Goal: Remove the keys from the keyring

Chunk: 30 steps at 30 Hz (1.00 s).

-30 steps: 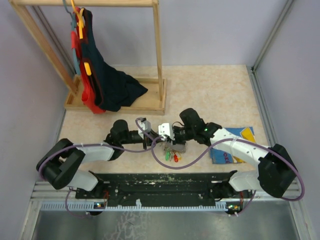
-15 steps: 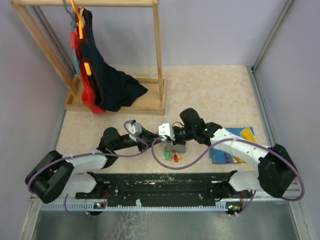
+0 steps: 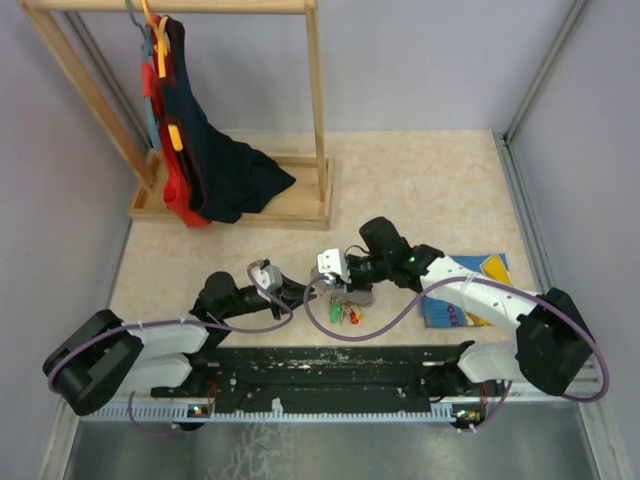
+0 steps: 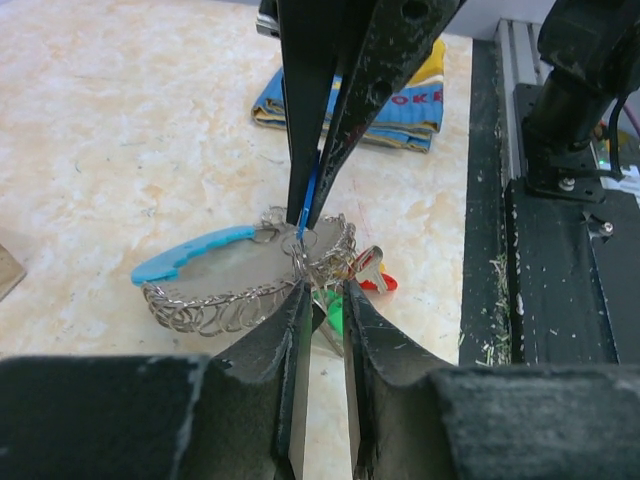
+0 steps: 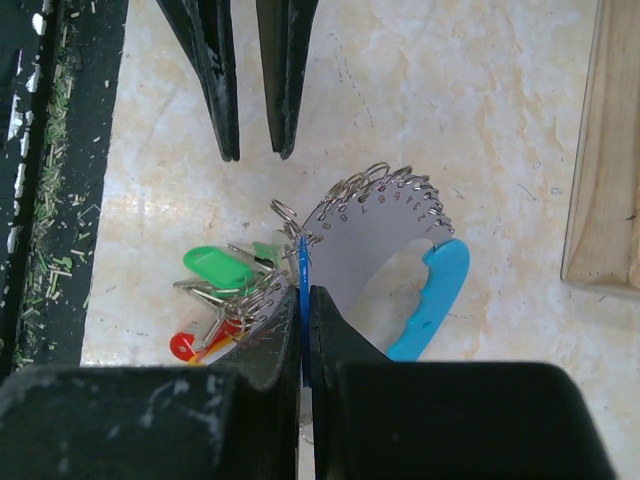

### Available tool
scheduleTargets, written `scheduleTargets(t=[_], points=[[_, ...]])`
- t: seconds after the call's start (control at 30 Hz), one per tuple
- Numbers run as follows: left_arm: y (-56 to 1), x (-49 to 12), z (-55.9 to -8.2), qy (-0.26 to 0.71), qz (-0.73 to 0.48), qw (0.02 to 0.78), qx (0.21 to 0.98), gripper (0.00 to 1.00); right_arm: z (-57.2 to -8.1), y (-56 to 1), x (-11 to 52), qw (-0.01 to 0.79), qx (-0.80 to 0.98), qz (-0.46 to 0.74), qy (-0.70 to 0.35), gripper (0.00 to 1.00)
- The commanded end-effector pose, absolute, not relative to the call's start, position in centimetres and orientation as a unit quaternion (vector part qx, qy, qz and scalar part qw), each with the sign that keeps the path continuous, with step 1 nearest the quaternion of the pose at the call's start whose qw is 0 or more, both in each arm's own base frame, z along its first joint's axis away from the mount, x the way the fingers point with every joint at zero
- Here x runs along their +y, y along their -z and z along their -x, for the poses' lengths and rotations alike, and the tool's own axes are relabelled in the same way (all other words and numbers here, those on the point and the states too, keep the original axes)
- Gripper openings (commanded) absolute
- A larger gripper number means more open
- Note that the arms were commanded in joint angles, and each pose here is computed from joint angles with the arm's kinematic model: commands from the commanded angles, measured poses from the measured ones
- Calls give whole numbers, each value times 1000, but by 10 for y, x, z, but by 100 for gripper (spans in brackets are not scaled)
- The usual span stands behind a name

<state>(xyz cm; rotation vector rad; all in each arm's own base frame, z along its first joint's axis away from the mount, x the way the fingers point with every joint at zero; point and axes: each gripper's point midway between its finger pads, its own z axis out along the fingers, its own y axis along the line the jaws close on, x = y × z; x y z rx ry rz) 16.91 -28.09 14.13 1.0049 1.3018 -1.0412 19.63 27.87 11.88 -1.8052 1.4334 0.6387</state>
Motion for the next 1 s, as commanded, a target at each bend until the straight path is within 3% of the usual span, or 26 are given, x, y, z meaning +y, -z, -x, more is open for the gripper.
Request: scheduleTargets(t=[0.0,0.97], points=[[-142,-290,-172,429,-440,576,539,24,-203,-155,293,412,519,702,-258,0],[-108,-298,-193,357,-442,586,577,21,-201,-157,293,411,517,703,-264,0]])
